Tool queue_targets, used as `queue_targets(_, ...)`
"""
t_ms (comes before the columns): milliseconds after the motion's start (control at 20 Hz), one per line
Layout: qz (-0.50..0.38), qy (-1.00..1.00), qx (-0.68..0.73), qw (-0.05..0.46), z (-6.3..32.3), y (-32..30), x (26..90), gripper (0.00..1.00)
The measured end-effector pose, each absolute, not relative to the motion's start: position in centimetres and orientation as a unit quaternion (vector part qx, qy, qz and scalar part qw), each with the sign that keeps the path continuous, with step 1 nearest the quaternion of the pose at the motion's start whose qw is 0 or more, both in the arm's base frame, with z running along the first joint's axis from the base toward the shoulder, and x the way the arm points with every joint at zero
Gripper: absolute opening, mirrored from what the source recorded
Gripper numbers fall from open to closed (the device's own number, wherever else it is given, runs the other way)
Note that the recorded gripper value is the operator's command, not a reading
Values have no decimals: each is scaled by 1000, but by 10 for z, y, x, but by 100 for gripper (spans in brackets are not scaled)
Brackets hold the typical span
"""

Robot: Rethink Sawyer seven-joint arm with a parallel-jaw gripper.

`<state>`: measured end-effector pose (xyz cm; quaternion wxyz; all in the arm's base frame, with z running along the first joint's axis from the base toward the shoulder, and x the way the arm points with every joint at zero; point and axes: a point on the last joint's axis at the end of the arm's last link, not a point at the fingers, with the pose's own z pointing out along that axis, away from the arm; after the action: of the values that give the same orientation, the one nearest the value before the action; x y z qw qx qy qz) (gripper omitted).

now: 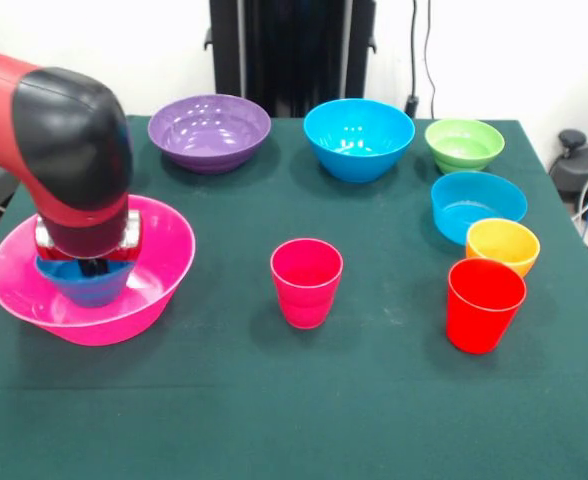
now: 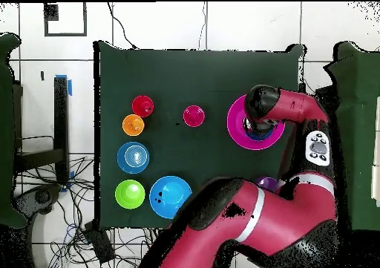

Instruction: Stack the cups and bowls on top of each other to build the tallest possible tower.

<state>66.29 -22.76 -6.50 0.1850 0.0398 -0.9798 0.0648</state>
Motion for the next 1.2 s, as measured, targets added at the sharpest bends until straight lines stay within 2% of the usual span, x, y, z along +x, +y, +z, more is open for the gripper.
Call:
queue_targets(650,44,-987,33,152,-63,-228,666,0)
queue_targets(1200,40,-988,36,146,-62,-222,668,0)
